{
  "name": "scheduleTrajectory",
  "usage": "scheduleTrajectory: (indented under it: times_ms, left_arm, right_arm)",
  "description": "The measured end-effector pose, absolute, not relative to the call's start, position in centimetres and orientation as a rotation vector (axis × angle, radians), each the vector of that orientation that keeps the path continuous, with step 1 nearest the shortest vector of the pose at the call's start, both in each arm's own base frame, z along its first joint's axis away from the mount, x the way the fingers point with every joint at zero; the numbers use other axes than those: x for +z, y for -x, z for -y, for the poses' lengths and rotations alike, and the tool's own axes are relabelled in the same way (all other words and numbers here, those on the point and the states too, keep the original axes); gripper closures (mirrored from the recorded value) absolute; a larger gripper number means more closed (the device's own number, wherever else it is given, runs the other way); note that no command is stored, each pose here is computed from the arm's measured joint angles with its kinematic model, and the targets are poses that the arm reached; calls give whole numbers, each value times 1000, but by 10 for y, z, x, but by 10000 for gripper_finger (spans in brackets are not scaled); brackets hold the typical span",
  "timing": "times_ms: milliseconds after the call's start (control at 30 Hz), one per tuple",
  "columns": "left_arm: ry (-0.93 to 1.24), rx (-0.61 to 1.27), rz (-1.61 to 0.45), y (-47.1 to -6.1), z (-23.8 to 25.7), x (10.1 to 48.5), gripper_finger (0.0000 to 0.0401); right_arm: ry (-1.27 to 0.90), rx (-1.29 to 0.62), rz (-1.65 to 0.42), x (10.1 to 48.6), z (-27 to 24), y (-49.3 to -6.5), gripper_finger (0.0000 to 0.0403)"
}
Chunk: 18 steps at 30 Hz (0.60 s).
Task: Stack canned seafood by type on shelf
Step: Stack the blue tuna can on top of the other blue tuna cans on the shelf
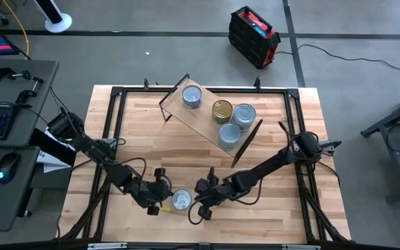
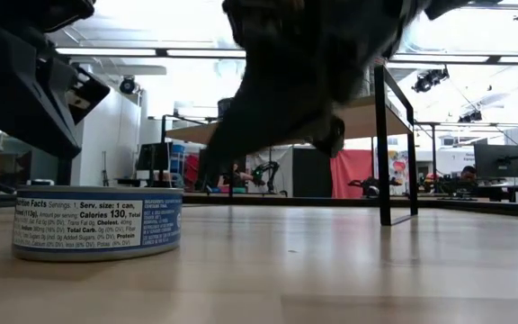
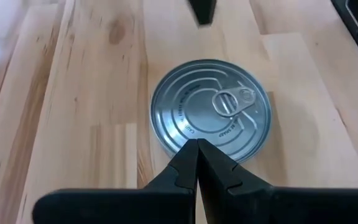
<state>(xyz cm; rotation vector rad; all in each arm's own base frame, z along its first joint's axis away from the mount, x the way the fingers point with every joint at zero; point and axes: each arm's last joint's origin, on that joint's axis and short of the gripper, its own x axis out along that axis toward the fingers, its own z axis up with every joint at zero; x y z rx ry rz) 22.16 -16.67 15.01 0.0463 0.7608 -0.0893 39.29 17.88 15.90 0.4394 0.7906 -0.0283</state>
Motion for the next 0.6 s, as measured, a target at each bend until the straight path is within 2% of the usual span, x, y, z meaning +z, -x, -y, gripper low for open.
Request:
scheduleTrajectory:
  times_ms: [200, 600]
  left_arm:
    - [-65, -97, -756, -222, 166, 150, 400]
    - [-72, -153, -773, -230, 172, 135, 400]
  right_arm:
    - [-465, -49, -834, 140, -180, -395, 403]
    - [-466, -69, -824, 139, -180, -395, 403]
